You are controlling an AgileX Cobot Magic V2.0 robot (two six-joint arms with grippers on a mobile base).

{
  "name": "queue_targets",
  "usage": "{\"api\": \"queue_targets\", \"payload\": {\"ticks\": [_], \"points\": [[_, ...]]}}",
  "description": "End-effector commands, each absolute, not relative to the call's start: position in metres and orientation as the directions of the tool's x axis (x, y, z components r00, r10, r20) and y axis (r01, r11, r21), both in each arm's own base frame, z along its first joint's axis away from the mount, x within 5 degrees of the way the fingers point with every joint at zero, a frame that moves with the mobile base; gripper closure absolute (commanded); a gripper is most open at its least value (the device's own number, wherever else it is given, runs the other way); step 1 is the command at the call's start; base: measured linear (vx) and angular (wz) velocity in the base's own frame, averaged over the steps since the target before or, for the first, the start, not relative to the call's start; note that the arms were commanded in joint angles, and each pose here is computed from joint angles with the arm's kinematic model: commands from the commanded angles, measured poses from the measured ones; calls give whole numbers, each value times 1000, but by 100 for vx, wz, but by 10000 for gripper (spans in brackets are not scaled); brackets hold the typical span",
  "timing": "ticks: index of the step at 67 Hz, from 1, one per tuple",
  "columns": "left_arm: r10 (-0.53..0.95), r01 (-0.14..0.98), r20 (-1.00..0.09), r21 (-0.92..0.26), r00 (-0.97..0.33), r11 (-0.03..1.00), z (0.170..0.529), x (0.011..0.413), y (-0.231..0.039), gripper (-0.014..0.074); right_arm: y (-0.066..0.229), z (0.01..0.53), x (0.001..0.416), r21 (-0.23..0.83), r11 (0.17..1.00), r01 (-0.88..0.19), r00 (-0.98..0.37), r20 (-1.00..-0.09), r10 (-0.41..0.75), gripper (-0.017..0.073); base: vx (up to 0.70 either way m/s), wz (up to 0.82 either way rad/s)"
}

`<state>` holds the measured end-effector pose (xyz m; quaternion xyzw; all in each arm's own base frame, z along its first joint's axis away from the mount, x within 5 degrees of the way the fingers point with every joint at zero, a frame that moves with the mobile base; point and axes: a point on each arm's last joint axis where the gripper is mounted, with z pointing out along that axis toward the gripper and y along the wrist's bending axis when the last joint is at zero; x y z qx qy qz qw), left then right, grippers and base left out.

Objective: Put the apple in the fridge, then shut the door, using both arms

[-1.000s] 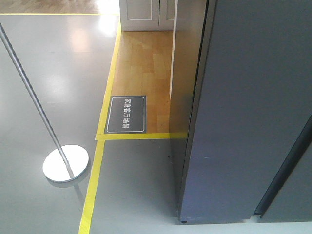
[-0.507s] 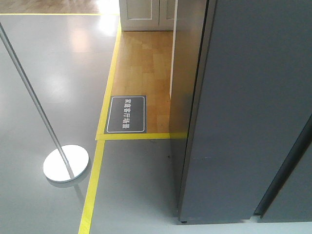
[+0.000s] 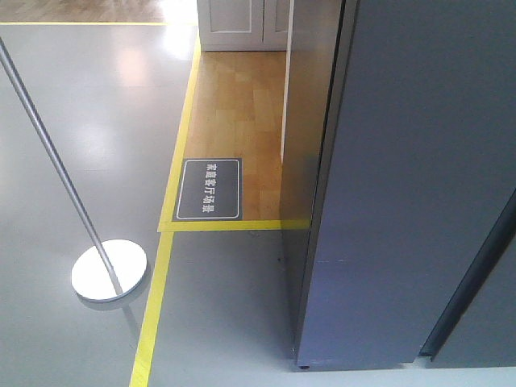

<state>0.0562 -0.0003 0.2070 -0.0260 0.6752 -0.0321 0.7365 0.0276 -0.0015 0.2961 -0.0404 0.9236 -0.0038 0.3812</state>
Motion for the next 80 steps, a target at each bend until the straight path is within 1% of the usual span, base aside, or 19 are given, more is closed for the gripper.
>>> {"api": "queue_targets", "payload": {"ticks": [1,65,70,75,80], "points": [[-93,14,-983,-91,159,996,210,55,0,600,-2,305,31,-50,996,-70,-662,-745,-84,563,0,0],[-93,14,-984,-92,153,996,209,55,0,600,-3,305,30,-61,996,-66,-661,-745,-89,563,0,0],[-93,14,-984,-92,153,996,209,55,0,600,-6,301,30,-96,994,-57,-629,-770,-110,563,0,0],[-93,14,-984,-92,153,996,209,55,0,600,-6,293,34,-114,993,-37,-550,-827,-115,562,0,0],[-93,14,-984,-92,153,996,209,55,0,600,-5,292,36,-119,993,-28,-411,-904,-120,562,0,0]]}}
